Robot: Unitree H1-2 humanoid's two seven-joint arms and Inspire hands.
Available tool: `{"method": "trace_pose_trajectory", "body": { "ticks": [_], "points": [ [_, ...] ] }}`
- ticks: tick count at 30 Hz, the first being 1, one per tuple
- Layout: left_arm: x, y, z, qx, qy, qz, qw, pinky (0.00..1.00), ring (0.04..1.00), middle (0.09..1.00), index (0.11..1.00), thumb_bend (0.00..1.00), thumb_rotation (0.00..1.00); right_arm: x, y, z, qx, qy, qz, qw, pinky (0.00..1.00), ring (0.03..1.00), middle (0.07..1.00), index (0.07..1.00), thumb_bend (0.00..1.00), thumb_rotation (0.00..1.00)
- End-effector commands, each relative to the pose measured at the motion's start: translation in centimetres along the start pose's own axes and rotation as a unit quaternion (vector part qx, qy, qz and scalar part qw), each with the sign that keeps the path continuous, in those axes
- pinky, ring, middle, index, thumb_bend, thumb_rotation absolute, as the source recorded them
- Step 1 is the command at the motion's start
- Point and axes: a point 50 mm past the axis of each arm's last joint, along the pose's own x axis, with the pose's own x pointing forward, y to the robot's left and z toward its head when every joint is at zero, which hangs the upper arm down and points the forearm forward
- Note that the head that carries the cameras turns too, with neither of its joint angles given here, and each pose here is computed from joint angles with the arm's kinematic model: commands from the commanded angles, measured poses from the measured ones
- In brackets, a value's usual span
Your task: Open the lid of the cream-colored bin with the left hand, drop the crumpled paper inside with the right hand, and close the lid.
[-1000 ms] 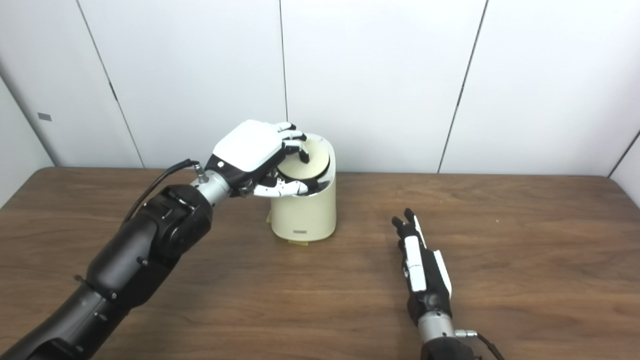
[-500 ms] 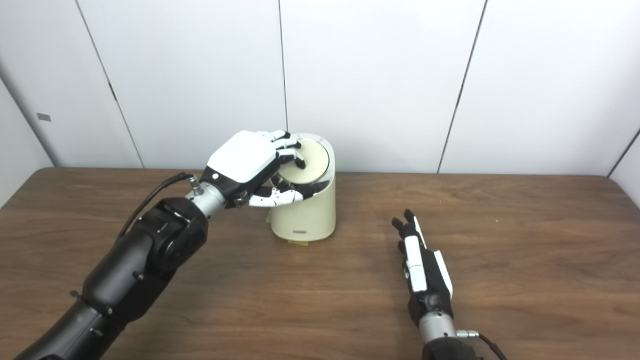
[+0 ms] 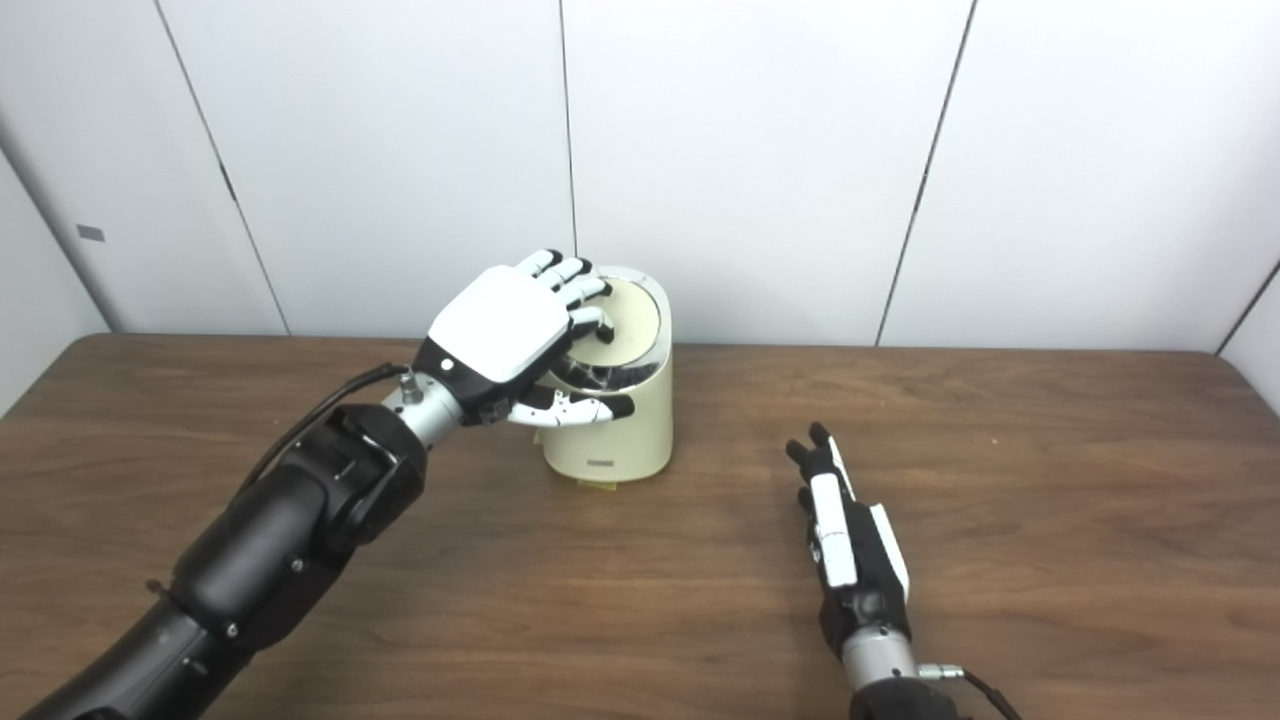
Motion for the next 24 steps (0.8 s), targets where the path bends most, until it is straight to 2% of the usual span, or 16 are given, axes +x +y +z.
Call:
{"method": "trace_pose_trajectory", "body": {
  "ticks": [1,6,10,12,16,20,22,24],
  "points": [
    [-0.4,-1.3,-0.1,0.013,-0.012,-0.040,0.999,0.95,0.940,0.896,0.714,0.59,1.00,0.0,-0.1,0.6,-0.003,-0.008,0.007,1.000,1.00,1.000,0.948,1.000,0.66,1.00],
    [-0.5,-0.6,-0.1,0.003,-0.013,-0.024,1.000,0.94,0.936,0.892,0.721,0.58,1.00,0.1,-0.1,0.7,0.003,-0.008,0.008,1.000,1.00,1.000,0.954,1.000,0.67,1.00],
    [-0.5,0.6,-0.4,-0.031,-0.010,0.013,0.999,0.88,0.892,0.852,0.720,0.55,1.00,0.3,-0.1,0.8,0.001,-0.010,0.012,1.000,1.00,1.000,0.959,1.000,0.66,1.00],
    [-0.7,1.5,-0.4,-0.062,-0.009,0.051,0.997,0.85,0.874,0.831,0.714,0.53,1.00,0.4,-0.2,0.8,0.001,-0.012,0.013,1.000,1.00,1.000,0.960,1.000,0.66,1.00],
    [-1.8,4.1,-0.4,-0.140,0.002,0.128,0.982,0.68,0.798,0.796,0.741,0.46,0.99,0.7,-0.4,0.9,0.003,-0.013,0.016,1.000,1.00,0.999,0.964,1.000,0.65,1.00],
    [-3.0,5.4,-0.8,-0.206,0.024,0.169,0.963,0.66,0.775,0.799,0.770,0.44,1.00,0.8,-0.6,0.8,-0.001,-0.014,0.017,1.000,1.00,0.995,0.963,1.000,0.65,1.00],
    [-3.7,5.5,-1.2,-0.217,0.033,0.182,0.958,0.67,0.784,0.804,0.783,0.43,0.99,0.8,-0.6,0.8,0.001,-0.014,0.017,1.000,1.00,0.993,0.961,1.000,0.65,1.00],
    [-4.2,5.5,-1.4,-0.217,0.043,0.188,0.957,0.68,0.802,0.815,0.799,0.41,0.93,0.9,-0.7,0.8,0.003,-0.015,0.020,1.000,1.00,0.991,0.962,1.000,0.66,1.00]
  ]
}}
